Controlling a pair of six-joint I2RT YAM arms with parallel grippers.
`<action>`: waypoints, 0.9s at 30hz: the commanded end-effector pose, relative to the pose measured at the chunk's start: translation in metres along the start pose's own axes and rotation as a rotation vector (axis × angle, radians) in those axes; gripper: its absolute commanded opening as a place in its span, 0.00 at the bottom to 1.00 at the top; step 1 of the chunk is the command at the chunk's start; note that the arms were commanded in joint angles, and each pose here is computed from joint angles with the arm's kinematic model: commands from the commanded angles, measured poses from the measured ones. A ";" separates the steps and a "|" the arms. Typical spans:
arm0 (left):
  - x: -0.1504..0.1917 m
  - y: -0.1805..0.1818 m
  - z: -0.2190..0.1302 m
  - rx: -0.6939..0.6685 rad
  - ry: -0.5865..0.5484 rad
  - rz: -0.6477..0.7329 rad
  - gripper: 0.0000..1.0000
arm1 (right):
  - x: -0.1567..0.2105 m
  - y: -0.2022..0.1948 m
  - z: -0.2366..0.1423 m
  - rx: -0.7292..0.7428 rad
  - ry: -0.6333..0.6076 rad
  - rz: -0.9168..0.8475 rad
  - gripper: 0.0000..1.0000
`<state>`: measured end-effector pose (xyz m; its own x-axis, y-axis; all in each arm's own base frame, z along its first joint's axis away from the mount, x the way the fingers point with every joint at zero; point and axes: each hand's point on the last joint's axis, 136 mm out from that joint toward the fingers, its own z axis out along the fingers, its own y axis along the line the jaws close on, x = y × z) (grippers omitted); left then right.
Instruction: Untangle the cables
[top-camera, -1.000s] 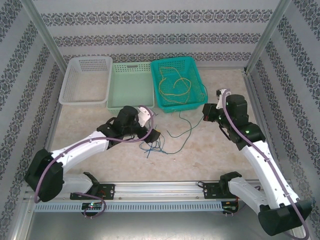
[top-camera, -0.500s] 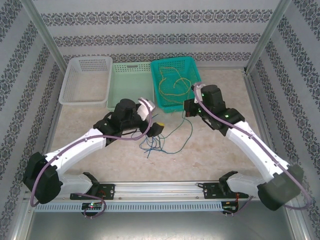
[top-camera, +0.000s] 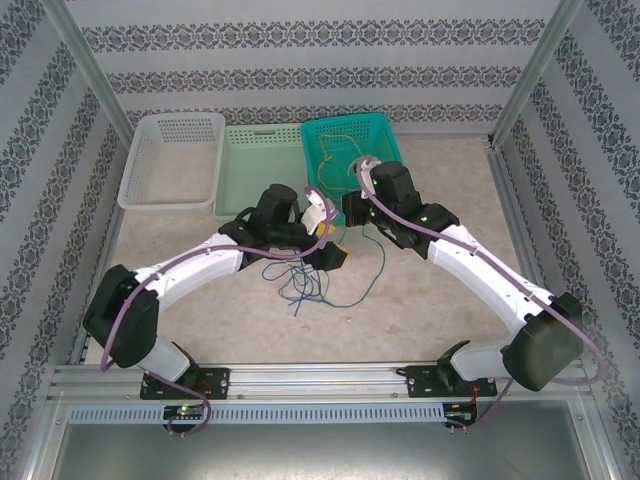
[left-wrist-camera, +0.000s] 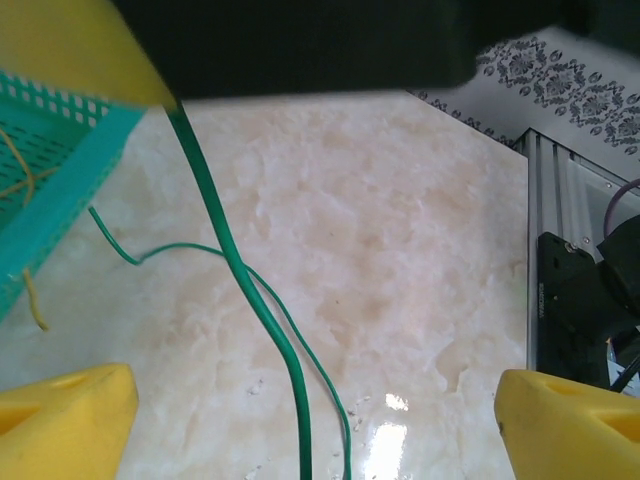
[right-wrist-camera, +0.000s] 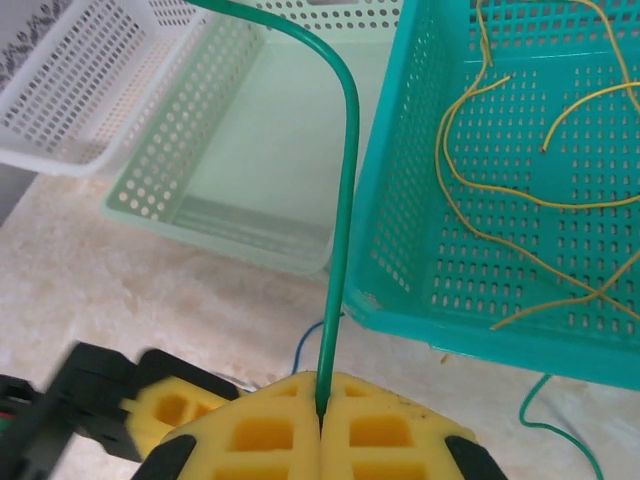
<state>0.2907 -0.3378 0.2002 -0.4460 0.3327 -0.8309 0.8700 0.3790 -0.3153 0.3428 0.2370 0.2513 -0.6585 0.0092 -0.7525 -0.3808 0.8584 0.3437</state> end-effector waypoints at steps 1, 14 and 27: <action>-0.007 -0.002 0.002 0.028 -0.013 -0.010 0.88 | -0.023 0.017 -0.005 -0.074 -0.062 0.055 0.00; 0.000 0.036 -0.023 -0.234 0.014 0.013 0.00 | -0.019 -0.001 0.002 -0.030 -0.041 0.112 0.29; -0.037 0.190 -0.175 -0.785 -0.062 -0.150 0.00 | 0.003 -0.036 0.007 0.041 -0.009 0.148 0.87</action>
<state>0.4174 -0.1634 0.2464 -0.4860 0.2011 -0.8505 0.4876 0.8700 -0.0729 0.3619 0.2131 0.2379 -0.6915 0.1336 -0.7099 -0.2615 0.8698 0.4184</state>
